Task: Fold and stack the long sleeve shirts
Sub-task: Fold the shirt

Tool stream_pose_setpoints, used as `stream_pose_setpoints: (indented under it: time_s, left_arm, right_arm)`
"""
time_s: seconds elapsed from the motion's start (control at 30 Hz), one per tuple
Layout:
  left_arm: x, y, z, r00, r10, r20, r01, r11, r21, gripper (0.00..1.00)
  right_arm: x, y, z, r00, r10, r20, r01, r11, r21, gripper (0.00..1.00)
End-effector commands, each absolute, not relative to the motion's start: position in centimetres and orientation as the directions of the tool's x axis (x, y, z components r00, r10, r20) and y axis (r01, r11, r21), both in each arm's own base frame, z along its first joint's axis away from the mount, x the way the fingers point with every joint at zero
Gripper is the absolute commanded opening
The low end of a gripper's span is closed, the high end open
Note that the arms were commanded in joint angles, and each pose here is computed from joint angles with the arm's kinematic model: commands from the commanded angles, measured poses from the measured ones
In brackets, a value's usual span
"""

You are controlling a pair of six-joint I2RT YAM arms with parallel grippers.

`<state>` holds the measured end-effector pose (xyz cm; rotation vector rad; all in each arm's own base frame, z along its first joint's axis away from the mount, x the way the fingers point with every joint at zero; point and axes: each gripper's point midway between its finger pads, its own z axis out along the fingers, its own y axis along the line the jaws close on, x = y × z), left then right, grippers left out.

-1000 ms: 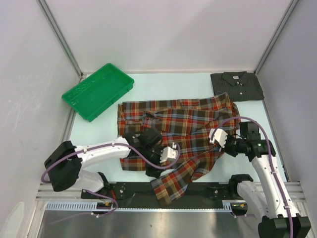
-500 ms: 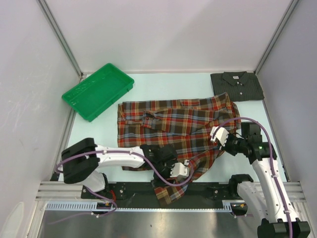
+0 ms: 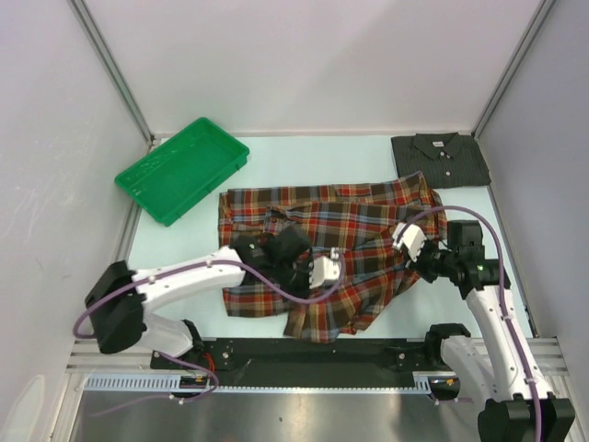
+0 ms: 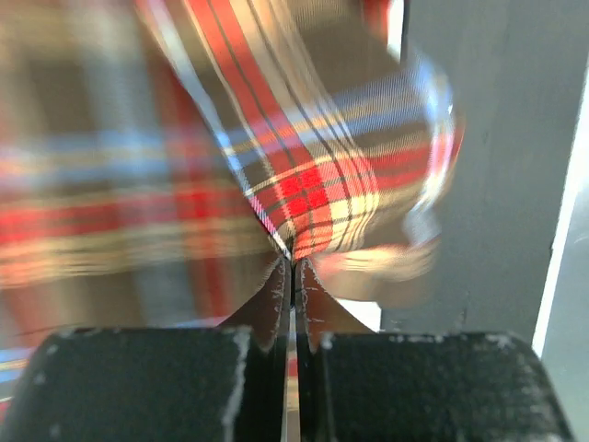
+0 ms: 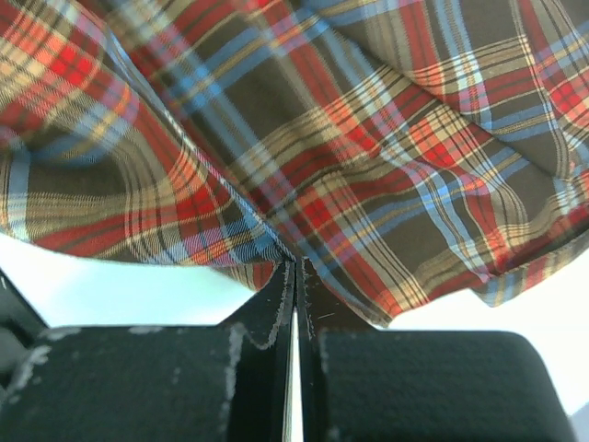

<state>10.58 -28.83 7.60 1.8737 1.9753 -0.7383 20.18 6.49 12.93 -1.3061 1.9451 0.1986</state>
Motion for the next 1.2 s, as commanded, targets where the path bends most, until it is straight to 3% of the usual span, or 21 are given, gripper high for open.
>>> stream_pose_setpoints:
  time_s: [0.0, 0.13, 0.23, 0.37, 0.47, 0.53, 0.57, 0.6, 0.67, 0.77, 0.83, 0.9, 0.93, 1.0, 1.17]
  left_arm:
    - [12.3, -33.4, 18.3, 0.074, 0.619, -0.782, 0.993, -0.114, 0.004, 0.0]
    - [13.3, -38.4, 24.2, 0.061, 0.498, -0.865, 0.992, -0.128, -0.004, 0.0]
    - [11.5, -43.6, 30.2, 0.136, 0.351, -0.926, 0.972, -0.227, 0.057, 0.0]
    - [3.9, -47.6, 29.8, 0.327, 0.266, -0.907, 0.871, -0.458, 0.179, 0.0]
    - [2.8, -48.2, 27.3, 0.425, 0.242, -0.872, 0.812, -0.528, 0.249, 0.03]
    - [3.2, -47.7, 25.4, 0.493, 0.258, -0.831, 0.775, -0.564, 0.284, 0.2]
    - [3.4, -46.6, 24.1, 0.518, 0.301, -0.801, 0.765, -0.582, 0.276, 0.42]
    - [4.3, -45.9, 23.6, 0.524, 0.35, -0.777, 0.784, -0.554, 0.28, 0.49]
    - [5.9, -42.3, 22.7, 0.422, 0.438, -0.794, 0.852, -0.49, 0.183, 0.74]
    - [8.9, -34.6, 19.7, 0.27, 0.567, -0.778, 0.94, -0.33, 0.086, 0.74]
    - [10.0, -28.8, 14.0, 0.216, 0.708, -0.672, 0.968, -0.243, 0.056, 0.73]
    - [11.1, -24.1, 13.0, 0.211, 0.745, -0.633, 0.977, -0.173, 0.122, 0.73]
    - [11.5, -21.0, 10.0, 0.186, 0.808, -0.559, 0.982, -0.13, 0.139, 0.75]
    - [11.3, -18.6, 9.1, 0.203, 0.825, -0.527, 0.974, -0.115, 0.195, 0.74]
    - [10.8, -14.5, 5.8, 0.131, 0.905, -0.406, 0.987, -0.078, 0.144, 0.62]
  right_arm:
    - [23.7, 7.9, 14.4, -0.237, -0.587, -0.774, -0.781, 0.589, -0.207, 0.0]
    - [27.0, 8.6, 15.4, -0.348, -0.446, -0.824, -0.698, 0.71, -0.09, 0.0]
    - [29.8, 8.7, 17.5, -0.369, -0.326, -0.871, -0.626, 0.779, -0.027, 0.0]
    - [30.6, 8.1, 20.7, -0.364, -0.216, -0.906, -0.593, 0.804, 0.046, 0.0]
    - [28.8, 6.9, 22.4, -0.326, -0.213, -0.921, -0.598, 0.801, 0.026, 0.0]
    - [26.9, 6.5, 22.2, -0.298, -0.263, -0.918, -0.635, 0.772, -0.016, 0.0]
    - [25.8, 6.0, 22.8, -0.254, -0.293, -0.922, -0.635, 0.769, -0.069, 0.0]
    - [24.8, 6.0, 23.0, -0.227, -0.319, -0.92, -0.654, 0.75, -0.099, 0.0]
    - [22.7, 5.8, 21.9, -0.215, -0.392, -0.895, -0.678, 0.719, -0.152, 0.0]
    - [20.0, 5.6, 21.1, -0.182, -0.461, -0.869, -0.688, 0.691, -0.223, 0.0]
    - [19.2, 5.5, 20.8, -0.174, -0.475, -0.863, -0.677, 0.694, -0.246, 0.0]
    - [18.8, 5.4, 19.8, -0.18, -0.49, -0.853, -0.678, 0.69, -0.254, 0.0]
    - [18.8, 5.3, 19.5, -0.188, -0.493, -0.85, -0.676, 0.692, -0.252, 0.0]
    - [18.8, 5.0, 18.8, -0.207, -0.499, -0.842, -0.673, 0.697, -0.247, 0.0]
    - [18.8, 4.7, 17.8, -0.224, -0.526, -0.821, -0.69, 0.68, -0.248, 0.0]
